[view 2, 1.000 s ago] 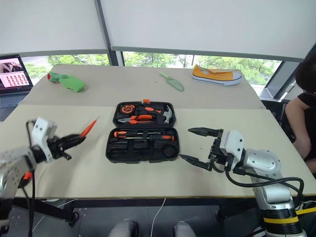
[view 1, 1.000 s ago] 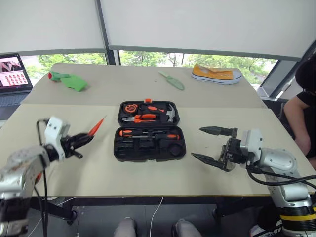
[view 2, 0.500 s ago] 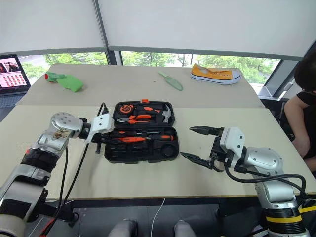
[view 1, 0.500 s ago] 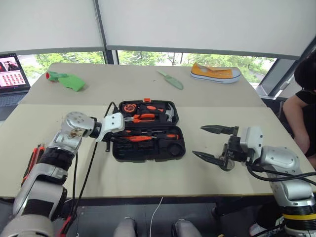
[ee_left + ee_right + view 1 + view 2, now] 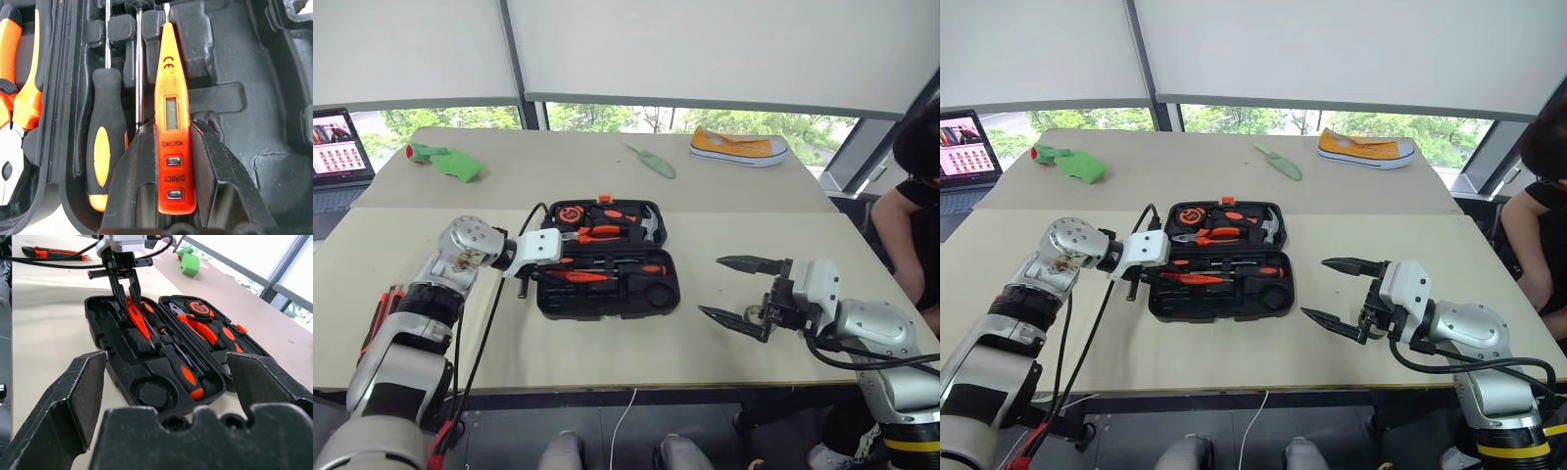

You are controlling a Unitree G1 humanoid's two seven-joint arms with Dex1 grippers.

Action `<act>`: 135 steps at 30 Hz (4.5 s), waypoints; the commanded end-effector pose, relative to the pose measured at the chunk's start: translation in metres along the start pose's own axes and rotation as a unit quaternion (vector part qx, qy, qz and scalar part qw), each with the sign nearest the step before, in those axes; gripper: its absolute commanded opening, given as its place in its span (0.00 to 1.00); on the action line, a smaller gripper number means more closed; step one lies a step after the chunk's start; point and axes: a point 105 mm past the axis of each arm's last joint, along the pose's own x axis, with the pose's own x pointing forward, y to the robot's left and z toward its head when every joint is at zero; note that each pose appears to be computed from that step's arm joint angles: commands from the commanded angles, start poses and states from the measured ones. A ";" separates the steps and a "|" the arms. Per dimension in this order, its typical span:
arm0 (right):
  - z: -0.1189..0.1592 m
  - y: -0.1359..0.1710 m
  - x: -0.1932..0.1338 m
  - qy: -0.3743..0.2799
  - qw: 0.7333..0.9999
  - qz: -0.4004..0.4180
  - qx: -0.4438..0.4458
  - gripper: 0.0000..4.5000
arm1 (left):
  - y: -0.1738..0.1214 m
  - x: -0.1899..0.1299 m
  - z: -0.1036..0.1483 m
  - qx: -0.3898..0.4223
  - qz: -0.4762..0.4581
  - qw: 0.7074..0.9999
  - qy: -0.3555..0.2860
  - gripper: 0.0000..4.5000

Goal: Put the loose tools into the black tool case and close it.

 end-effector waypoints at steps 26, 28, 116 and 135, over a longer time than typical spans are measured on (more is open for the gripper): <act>0.009 -0.004 -0.001 -0.009 1.000 0.001 -0.004 1.00 | 0.003 -0.010 0.020 -0.076 0.078 0.975 -0.194 0.31; 0.009 -0.004 -0.002 -0.009 1.000 0.002 -0.003 1.00 | 0.001 -0.006 0.019 -0.077 0.078 0.974 -0.198 0.15; 0.006 -0.006 -0.029 -0.011 0.996 0.011 -0.088 1.00 | -0.061 -0.075 0.050 -0.021 0.063 0.985 -0.158 0.38; 0.016 0.004 -0.034 -0.007 0.999 0.015 -0.044 1.00 | -0.035 0.005 0.036 0.032 0.010 0.996 -0.080 0.38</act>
